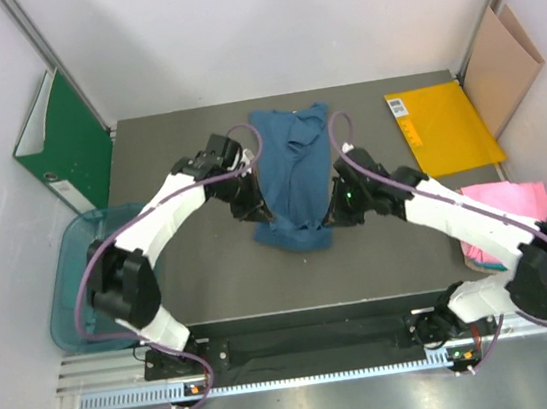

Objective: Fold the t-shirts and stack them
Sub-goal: Fold the folded rectangular tshirt in 1/3 of the way, then grab one side of the 2/3 rectangular tshirt with both arms, then fold the long partially folded tshirt into a neat square, then smooth out wrinkles on the folded tshirt

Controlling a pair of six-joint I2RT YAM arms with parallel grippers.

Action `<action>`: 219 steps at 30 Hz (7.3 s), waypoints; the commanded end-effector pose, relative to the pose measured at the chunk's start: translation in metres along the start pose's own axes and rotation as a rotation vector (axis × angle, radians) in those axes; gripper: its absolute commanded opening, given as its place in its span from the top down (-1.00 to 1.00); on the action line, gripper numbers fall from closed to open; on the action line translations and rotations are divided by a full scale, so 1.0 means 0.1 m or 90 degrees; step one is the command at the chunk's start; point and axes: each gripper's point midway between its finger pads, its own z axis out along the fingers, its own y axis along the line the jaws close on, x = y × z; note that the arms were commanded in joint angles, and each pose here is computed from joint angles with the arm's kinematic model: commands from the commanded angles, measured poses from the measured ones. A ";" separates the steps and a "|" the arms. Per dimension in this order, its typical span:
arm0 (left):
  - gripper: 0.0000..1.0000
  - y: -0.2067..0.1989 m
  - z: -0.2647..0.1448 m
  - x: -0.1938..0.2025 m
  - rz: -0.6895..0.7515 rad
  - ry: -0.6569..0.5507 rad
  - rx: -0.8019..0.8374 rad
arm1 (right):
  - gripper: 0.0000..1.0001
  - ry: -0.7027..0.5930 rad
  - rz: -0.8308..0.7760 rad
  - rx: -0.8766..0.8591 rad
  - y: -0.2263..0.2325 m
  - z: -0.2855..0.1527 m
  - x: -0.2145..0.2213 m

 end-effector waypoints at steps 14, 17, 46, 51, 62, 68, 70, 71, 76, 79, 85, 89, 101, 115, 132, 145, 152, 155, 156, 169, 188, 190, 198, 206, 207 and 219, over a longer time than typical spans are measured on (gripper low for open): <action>1.00 -0.01 0.46 -1.29 -0.052 -0.063 -0.022 | 0.95 -0.024 -0.168 0.031 0.01 0.82 -1.41; 1.00 0.09 0.55 -1.36 -0.074 -0.057 -0.042 | 0.88 -0.017 -0.171 0.031 -0.01 1.02 -1.60; 1.00 0.37 0.42 -1.22 -0.025 -0.105 -0.017 | 0.83 0.027 -0.072 -0.029 -0.38 0.86 -0.94; 1.00 0.41 0.63 -1.29 -0.021 -0.069 -0.027 | 0.80 0.026 -0.077 -0.022 -0.37 0.87 -0.99; 1.00 0.45 0.96 -1.36 -0.021 -0.057 -0.038 | 0.71 0.021 -0.076 -0.012 -0.38 0.85 -1.03; 1.00 0.33 0.92 -1.67 -0.018 -0.122 -0.037 | 0.67 0.022 -0.077 -0.005 -0.40 0.82 -1.02; 1.00 0.30 0.90 -1.79 -0.018 -0.148 -0.039 | 0.66 0.023 -0.078 -0.003 -0.41 0.83 -1.00; 1.00 0.25 0.87 -1.89 -0.012 -0.169 -0.037 | 0.66 0.024 -0.076 -0.001 -0.43 0.83 -1.00; 1.00 0.24 0.93 -2.26 0.002 -0.207 -0.049 | 0.64 0.027 -0.070 0.002 -0.46 0.81 -0.95; 1.00 0.19 0.92 -2.46 0.018 -0.221 -0.052 | 0.58 0.023 -0.067 0.003 -0.47 0.77 -0.93; 1.00 0.29 0.33 -2.55 0.029 -0.274 -0.076 | 0.37 0.024 -0.057 0.003 -0.50 0.69 -0.85; -0.97 0.61 0.04 -2.16 0.019 -0.242 -0.139 | -0.41 0.029 -0.052 -0.018 -0.49 0.66 -0.76; -0.90 1.10 0.40 -0.69 -0.110 -0.101 -0.086 | -0.73 0.072 -0.012 -0.059 -0.53 0.86 -0.39; 0.11 1.04 0.79 -0.78 -0.118 -0.071 -0.027 | 0.26 0.139 0.078 -0.123 -0.26 1.28 -0.24; 1.00 1.03 0.35 0.45 -0.137 0.072 -0.063 | 1.00 0.190 0.020 -0.059 -0.45 0.62 0.25; 1.00 0.31 -0.39 0.21 -0.074 0.007 0.012 | 0.92 0.193 -0.016 -0.123 -0.04 -0.04 0.14; 1.00 0.00 -0.27 -0.62 -0.051 -0.053 0.036 | 0.86 0.150 -0.036 -0.126 0.05 0.13 -0.42; 1.00 -0.11 -0.21 -0.99 -0.037 -0.081 0.054 | 0.70 0.130 -0.049 -0.129 0.04 0.23 -0.74; 1.00 -0.13 -0.19 -1.08 -0.034 -0.087 0.058 | 0.67 0.116 -0.057 -0.138 0.09 0.22 -0.88; 1.00 -0.25 -0.05 -2.31 -0.050 -0.191 0.122 | 0.47 0.067 -0.052 -0.203 0.03 0.81 -2.02; 1.00 0.21 0.46 -2.98 -0.165 -0.221 0.156 | 0.46 -0.062 -0.018 -0.242 0.07 1.31 -3.07; 1.00 0.30 0.43 -3.05 -0.178 -0.237 0.151 | 0.46 -0.077 -0.006 -0.239 0.04 1.30 -3.18; 1.00 0.51 0.37 -3.24 -0.197 -0.255 0.172 | -0.23 -0.079 -0.067 -0.214 -0.01 1.04 -3.05; 1.00 0.59 0.54 -3.19 -0.201 -0.226 0.182 | -0.68 -0.039 -0.067 -0.252 -0.13 0.96 -2.40; 1.00 0.59 0.55 -3.18 -0.198 -0.224 0.181 | -0.69 -0.039 -0.071 -0.263 -0.08 0.92 -2.36; 1.00 0.74 0.66 -3.09 -0.197 -0.205 0.162 | -0.50 -0.033 -0.064 -0.337 0.32 1.20 -2.34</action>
